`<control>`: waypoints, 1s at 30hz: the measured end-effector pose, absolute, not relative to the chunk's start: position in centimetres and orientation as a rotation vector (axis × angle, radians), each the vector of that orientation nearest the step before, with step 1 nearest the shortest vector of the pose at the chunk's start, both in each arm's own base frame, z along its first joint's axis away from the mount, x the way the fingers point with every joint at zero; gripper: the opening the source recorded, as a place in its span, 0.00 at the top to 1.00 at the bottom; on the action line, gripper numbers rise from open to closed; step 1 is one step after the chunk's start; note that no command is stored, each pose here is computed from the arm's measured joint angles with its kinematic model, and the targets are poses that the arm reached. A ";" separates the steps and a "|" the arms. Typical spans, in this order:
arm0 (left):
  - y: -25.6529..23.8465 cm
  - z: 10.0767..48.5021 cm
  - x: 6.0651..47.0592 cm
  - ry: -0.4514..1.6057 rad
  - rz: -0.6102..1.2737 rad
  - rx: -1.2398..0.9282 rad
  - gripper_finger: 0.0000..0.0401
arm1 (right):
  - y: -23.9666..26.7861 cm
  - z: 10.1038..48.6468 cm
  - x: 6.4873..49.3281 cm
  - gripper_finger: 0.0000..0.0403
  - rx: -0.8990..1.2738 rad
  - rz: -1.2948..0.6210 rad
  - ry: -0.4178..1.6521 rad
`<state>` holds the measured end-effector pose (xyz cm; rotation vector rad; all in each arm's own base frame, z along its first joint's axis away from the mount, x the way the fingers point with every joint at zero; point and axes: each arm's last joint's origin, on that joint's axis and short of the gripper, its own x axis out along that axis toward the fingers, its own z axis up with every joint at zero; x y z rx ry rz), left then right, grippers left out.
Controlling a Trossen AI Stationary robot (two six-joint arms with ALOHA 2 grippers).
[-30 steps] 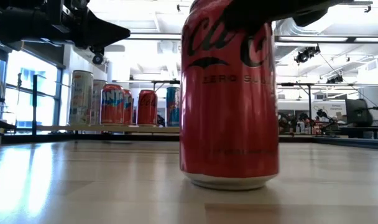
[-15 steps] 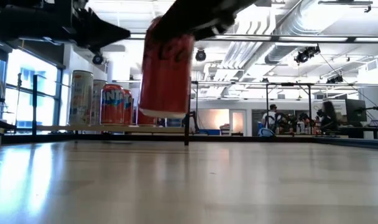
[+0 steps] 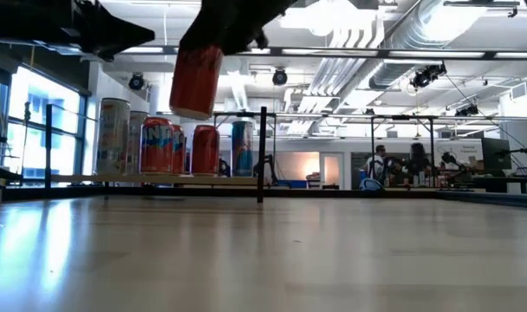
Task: Place canned beverage on shelf
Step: Put the red soda can aligned with the other red soda can on the shelf
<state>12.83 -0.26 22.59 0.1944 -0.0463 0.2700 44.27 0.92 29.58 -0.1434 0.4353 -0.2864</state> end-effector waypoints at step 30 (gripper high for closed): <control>0.1 23.5 10.0 -0.135 0.296 0.220 1.00 | -15.2 23.9 52.0 0.29 -0.139 -0.371 0.658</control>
